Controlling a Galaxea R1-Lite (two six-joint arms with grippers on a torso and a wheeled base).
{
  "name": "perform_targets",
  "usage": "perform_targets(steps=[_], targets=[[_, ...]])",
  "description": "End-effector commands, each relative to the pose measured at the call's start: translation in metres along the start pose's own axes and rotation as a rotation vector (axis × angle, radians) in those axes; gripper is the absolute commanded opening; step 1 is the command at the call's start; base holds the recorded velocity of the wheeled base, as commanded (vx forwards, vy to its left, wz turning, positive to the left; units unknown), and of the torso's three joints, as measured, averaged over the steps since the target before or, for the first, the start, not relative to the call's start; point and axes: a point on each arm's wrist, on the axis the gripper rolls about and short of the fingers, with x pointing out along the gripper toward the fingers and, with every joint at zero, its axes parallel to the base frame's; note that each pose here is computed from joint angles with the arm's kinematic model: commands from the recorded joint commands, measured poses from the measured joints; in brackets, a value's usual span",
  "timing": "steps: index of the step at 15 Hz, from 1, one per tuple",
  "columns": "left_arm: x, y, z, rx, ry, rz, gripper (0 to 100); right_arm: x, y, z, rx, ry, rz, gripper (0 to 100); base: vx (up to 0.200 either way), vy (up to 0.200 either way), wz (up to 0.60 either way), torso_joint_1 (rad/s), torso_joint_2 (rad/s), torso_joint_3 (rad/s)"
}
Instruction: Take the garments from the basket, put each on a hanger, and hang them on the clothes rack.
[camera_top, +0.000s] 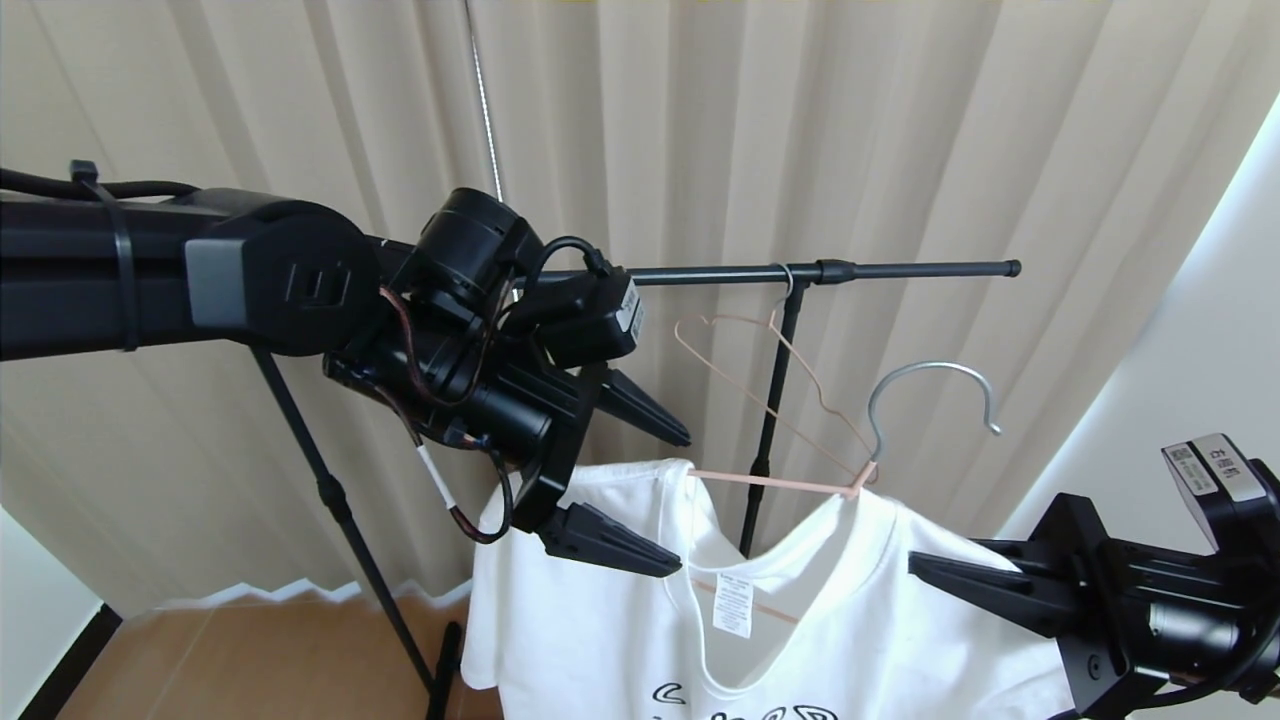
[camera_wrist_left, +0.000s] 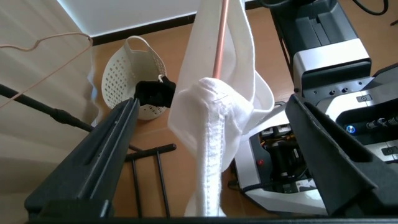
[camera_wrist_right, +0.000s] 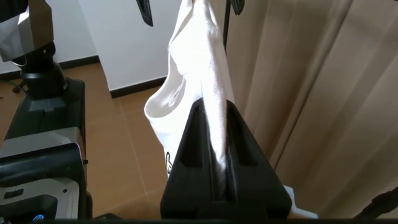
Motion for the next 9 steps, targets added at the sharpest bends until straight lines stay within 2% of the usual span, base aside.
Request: perform_targets(steps=[1,9], targets=[[0.0071,0.0002,-0.0008,-0.007,0.003,-0.019,100,-0.0005,0.0008,0.0023,-0.009,-0.007,-0.001,0,0.000,0.000,0.00,0.000,0.00,0.000],[0.0072,-0.0073,0.0051,-0.015,0.009,-0.041,100,0.0045,-0.0003,0.0075,-0.011,-0.021,0.014,0,0.000,0.000,0.00,0.000,0.00,0.000]])
